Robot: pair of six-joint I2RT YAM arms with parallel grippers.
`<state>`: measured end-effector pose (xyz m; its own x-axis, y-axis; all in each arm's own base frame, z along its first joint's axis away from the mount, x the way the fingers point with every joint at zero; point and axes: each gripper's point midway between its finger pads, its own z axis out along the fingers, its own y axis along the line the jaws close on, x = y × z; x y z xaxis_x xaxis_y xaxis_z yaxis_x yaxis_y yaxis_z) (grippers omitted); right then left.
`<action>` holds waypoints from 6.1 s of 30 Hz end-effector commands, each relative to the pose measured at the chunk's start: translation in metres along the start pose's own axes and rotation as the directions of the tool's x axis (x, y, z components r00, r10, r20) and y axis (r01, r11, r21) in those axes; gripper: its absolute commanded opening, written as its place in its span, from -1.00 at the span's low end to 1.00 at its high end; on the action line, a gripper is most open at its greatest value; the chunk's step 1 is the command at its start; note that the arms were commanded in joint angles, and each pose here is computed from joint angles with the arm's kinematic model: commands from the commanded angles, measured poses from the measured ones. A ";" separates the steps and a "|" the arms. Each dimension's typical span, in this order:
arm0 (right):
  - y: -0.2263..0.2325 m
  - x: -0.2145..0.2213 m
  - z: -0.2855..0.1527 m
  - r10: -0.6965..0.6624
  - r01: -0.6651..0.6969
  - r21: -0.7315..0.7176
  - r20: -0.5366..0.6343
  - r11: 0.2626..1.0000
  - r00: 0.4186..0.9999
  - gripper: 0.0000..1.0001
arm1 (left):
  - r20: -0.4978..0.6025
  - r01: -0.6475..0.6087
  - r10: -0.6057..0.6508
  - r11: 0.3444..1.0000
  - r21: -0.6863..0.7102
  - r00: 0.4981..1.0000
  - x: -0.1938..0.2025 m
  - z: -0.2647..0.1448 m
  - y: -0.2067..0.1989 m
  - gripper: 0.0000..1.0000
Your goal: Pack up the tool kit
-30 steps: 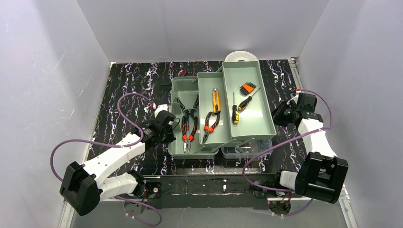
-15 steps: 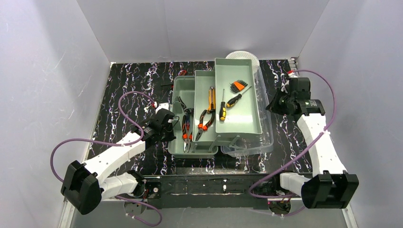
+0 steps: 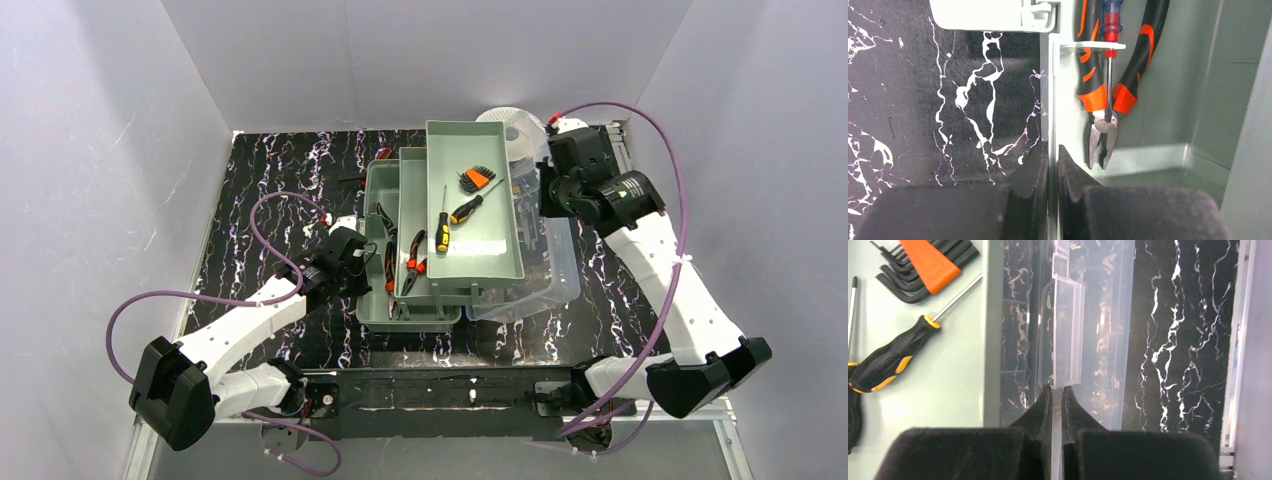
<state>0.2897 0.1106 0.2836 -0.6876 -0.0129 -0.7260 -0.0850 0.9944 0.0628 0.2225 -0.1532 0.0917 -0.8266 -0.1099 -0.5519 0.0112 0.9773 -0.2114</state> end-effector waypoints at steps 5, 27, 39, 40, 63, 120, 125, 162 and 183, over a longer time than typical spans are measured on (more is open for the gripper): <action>0.113 -0.041 -0.027 -0.104 0.125 -0.218 0.107 0.968 0.989 -0.97 | 0.010 0.051 -0.055 0.974 0.219 0.998 -0.015 -0.007 -0.051 -1.00; 0.239 -0.041 -0.087 -0.094 0.205 -0.596 0.212 0.776 0.973 0.61 | 0.077 0.079 -0.090 0.987 0.142 0.993 -0.023 -0.022 -0.030 -0.81; 0.200 -0.037 -0.065 -0.069 0.159 -0.508 0.191 0.846 0.979 0.66 | 0.157 0.078 -0.072 0.996 -0.032 0.985 -0.042 -0.059 0.010 0.00; 0.194 -0.037 -0.060 -0.061 0.146 -0.497 0.184 0.855 0.981 0.66 | 0.158 0.080 -0.071 0.996 -0.048 0.985 -0.043 -0.062 0.014 0.01; 0.178 0.007 0.009 -0.022 0.018 -0.577 0.000 0.817 1.000 0.74 | 0.096 0.365 -0.362 0.931 -0.011 0.927 -0.052 -0.040 0.063 -0.07; 0.113 0.003 0.020 0.074 -0.070 -0.566 -0.016 0.821 0.997 0.63 | -0.167 0.703 -0.683 0.679 0.214 0.711 -0.019 0.053 0.053 -0.16; 0.120 0.006 0.031 0.101 -0.100 -0.582 -0.030 0.807 0.994 0.60 | -0.219 0.751 -0.721 0.605 0.265 0.658 -0.024 0.066 0.046 -0.18; 0.139 0.107 0.152 0.082 -0.277 -0.480 -0.388 0.832 0.918 -0.97 | -0.360 0.665 -0.759 0.125 0.736 0.542 -0.140 0.000 -0.003 -0.48; 0.138 0.104 0.149 0.072 -0.261 -0.490 -0.372 0.831 0.926 -0.97 | 0.096 0.795 -0.830 0.555 0.245 0.549 -0.082 0.012 0.095 -0.41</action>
<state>0.3135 0.2481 0.0938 -0.9262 0.0305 -0.3758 -0.1880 0.8266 0.5305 0.3209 -0.0613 0.1790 -0.3673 -0.8780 -0.3069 -0.2610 0.4140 -0.8721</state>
